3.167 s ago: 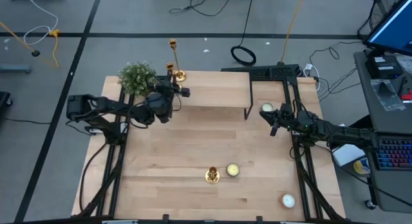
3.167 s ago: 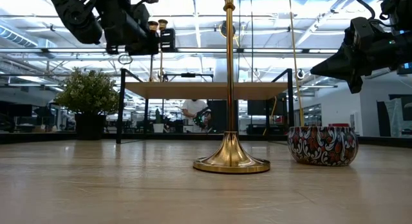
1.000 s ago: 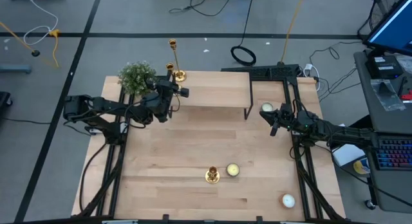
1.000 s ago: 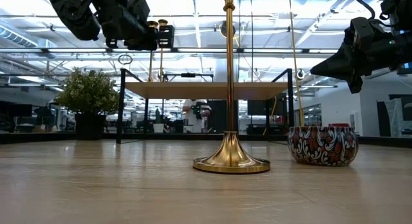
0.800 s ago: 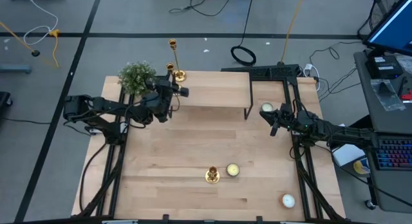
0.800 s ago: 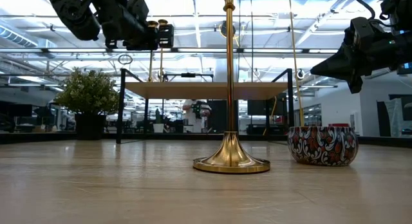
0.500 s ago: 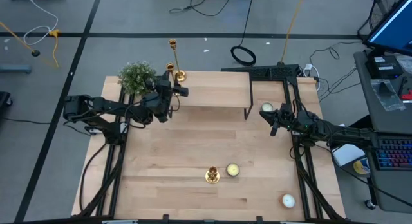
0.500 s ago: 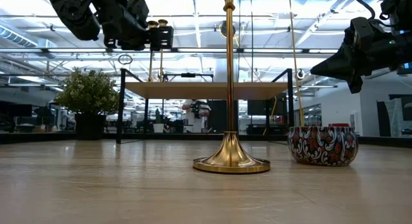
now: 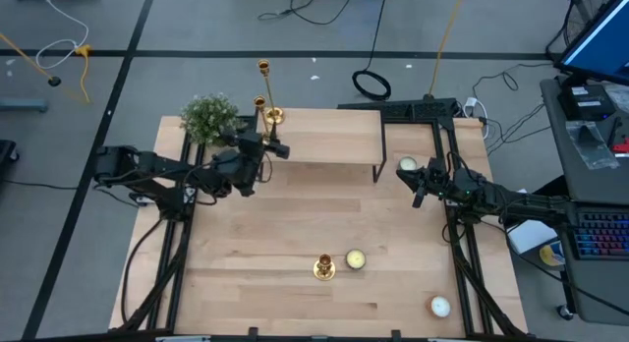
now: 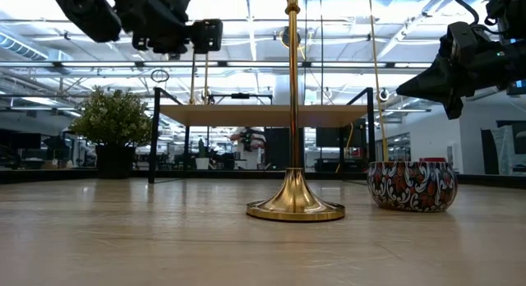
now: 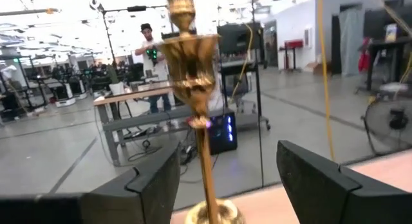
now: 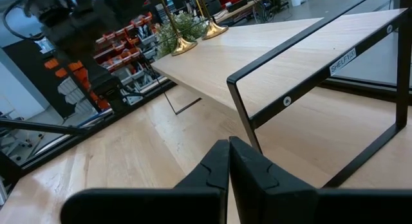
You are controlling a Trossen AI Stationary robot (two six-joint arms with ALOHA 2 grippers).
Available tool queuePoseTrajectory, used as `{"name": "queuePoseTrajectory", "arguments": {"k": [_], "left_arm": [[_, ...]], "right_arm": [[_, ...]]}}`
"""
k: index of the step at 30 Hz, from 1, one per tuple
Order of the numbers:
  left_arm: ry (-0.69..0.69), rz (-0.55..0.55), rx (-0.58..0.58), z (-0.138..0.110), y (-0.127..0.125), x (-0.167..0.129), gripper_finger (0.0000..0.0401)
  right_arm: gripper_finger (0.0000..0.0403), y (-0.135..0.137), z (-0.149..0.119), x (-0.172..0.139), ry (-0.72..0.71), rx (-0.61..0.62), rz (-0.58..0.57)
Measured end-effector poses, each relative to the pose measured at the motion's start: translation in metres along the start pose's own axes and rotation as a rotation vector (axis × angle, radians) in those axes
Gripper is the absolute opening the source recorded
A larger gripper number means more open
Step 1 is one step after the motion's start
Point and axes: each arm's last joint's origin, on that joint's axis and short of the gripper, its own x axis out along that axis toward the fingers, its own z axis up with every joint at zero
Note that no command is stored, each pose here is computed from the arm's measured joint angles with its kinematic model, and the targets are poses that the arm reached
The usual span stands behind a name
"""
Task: Pick & Place candle stick holders
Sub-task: Put the gold candle holder on the shelf
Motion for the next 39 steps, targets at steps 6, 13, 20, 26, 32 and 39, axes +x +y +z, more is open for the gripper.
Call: {"name": "queuePoseTrajectory", "arguments": {"k": [6, 13, 20, 26, 32, 39], "left_arm": [[0.017, -0.004, 0.053, 0.020, 0.004, -0.031, 0.0255], [0.023, -0.161, -0.080, 0.035, 0.001, -0.083, 0.0255], [-0.049, -0.525, -0.176, 0.044, -0.003, -0.137, 0.0255], [-0.002, -0.767, -0.363, 0.044, -0.001, -0.174, 0.0255], [0.105, -0.950, -0.368, 0.041, -0.006, -0.199, 0.0255], [0.162, -1.057, -0.151, 0.039, -0.021, -0.208, 0.0255]], "right_arm": [[0.0004, 0.000, 0.000, 0.000, 0.000, 0.003, -0.001], [0.0004, 0.000, 0.000, 0.000, -0.001, -0.001, 0.000], [0.0004, 0.000, 0.000, 0.000, -0.001, -0.001, -0.001], [0.0004, 0.000, 0.000, 0.000, -0.001, -0.003, 0.000], [0.0004, 0.000, 0.000, 0.000, -0.002, -0.029, -0.003], [0.0004, 0.000, 0.000, 0.000, -0.002, -0.034, -0.003]]}}
